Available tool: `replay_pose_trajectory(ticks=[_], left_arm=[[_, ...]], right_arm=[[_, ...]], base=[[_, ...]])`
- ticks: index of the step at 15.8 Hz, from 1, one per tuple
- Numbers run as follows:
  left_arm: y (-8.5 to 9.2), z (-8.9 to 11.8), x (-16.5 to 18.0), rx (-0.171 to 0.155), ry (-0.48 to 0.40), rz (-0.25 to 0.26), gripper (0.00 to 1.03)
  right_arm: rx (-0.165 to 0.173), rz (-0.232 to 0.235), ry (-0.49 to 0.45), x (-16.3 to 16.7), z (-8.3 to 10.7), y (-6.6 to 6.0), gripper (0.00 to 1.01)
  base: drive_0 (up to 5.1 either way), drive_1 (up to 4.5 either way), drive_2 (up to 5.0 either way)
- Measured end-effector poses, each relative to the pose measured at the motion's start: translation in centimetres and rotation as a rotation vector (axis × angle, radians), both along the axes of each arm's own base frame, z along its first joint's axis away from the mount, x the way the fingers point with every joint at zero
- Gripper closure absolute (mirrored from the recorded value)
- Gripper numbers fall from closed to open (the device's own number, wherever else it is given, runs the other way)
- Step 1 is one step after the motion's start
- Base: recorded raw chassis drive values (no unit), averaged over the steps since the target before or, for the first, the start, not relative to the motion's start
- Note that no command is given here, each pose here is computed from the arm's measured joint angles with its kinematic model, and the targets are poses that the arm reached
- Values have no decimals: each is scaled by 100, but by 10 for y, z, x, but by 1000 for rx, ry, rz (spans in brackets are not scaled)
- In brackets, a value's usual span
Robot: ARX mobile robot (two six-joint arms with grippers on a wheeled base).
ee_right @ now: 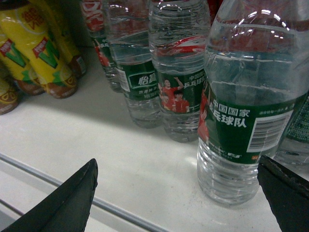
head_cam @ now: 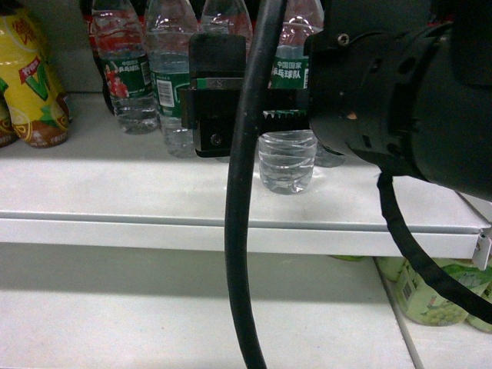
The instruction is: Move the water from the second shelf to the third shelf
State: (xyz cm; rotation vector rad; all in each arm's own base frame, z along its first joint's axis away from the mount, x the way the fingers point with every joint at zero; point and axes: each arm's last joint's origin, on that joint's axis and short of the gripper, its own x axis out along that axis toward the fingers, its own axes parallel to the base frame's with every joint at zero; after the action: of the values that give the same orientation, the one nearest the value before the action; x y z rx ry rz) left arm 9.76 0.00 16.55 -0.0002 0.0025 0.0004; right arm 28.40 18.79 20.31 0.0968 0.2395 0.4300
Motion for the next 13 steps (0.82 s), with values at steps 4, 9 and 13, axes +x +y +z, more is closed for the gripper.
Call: replay_pose_trajectory(ticks=[4, 9, 13], left_arm=[[0, 0, 0, 0, 0, 0, 5], [0, 0, 0, 0, 0, 0, 5], [0, 0, 0, 0, 0, 0, 5]], right_arm=[[-41, -125, 13, 32, 6, 13, 3], [-41, -149, 16, 41, 5, 13, 3], [-48, -174, 20, 44, 3, 11, 3]], base=[[0, 0, 0], [0, 0, 0], [0, 0, 0]])
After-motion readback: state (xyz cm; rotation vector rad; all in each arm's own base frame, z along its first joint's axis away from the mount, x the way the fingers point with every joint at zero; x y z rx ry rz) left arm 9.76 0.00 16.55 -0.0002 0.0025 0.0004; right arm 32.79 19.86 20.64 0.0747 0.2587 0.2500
